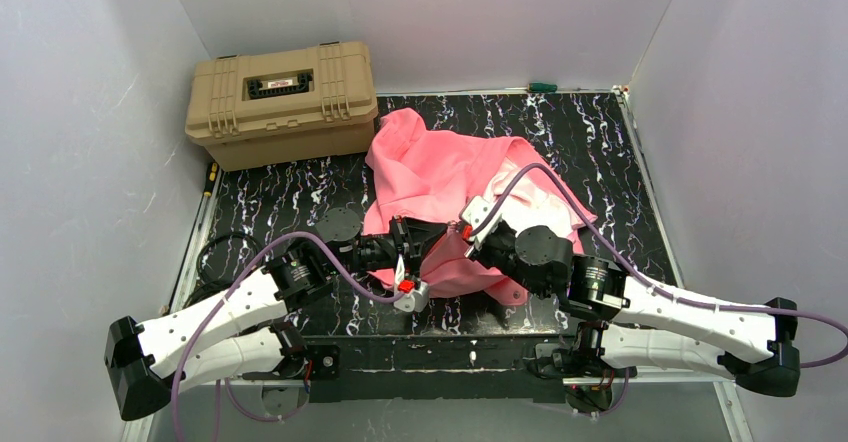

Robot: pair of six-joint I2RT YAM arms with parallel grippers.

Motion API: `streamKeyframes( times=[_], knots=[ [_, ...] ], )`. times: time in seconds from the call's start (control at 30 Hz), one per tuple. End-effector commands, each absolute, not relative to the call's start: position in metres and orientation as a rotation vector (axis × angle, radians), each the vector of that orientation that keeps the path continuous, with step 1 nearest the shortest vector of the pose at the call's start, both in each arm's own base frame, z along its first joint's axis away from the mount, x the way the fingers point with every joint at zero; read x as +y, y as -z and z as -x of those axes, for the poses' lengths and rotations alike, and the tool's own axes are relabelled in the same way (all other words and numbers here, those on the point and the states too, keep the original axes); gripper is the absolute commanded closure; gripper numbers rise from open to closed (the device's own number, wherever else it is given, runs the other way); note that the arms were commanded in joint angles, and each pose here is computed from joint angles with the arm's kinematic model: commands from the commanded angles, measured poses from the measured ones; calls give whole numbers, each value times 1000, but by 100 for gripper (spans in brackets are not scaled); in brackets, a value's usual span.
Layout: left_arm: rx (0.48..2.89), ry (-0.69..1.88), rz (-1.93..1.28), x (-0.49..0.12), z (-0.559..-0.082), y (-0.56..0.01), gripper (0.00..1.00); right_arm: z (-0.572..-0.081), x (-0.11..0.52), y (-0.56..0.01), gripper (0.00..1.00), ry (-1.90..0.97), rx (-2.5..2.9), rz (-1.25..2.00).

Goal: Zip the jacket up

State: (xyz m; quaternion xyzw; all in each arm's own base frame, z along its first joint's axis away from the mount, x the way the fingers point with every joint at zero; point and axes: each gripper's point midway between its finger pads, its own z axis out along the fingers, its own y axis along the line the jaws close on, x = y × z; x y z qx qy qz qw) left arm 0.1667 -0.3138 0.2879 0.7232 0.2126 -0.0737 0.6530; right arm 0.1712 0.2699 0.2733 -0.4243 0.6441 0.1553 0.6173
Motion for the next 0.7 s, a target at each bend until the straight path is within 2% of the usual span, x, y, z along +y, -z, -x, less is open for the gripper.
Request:
streamKeyframes(
  times=[0.0,0.27,0.67],
  knots=[
    [430,206,-1633,-313,-154,-302,100,-173,268,-298,99,-359,1453,944],
    [439,248,-1694,-313,-148,-297,100,-168,280,-289,99,-365,1497,1049],
    [409,260,-1682,-308,-140,-302,100,-169,266,-234,99,-401,1721,1206]
  ],
)
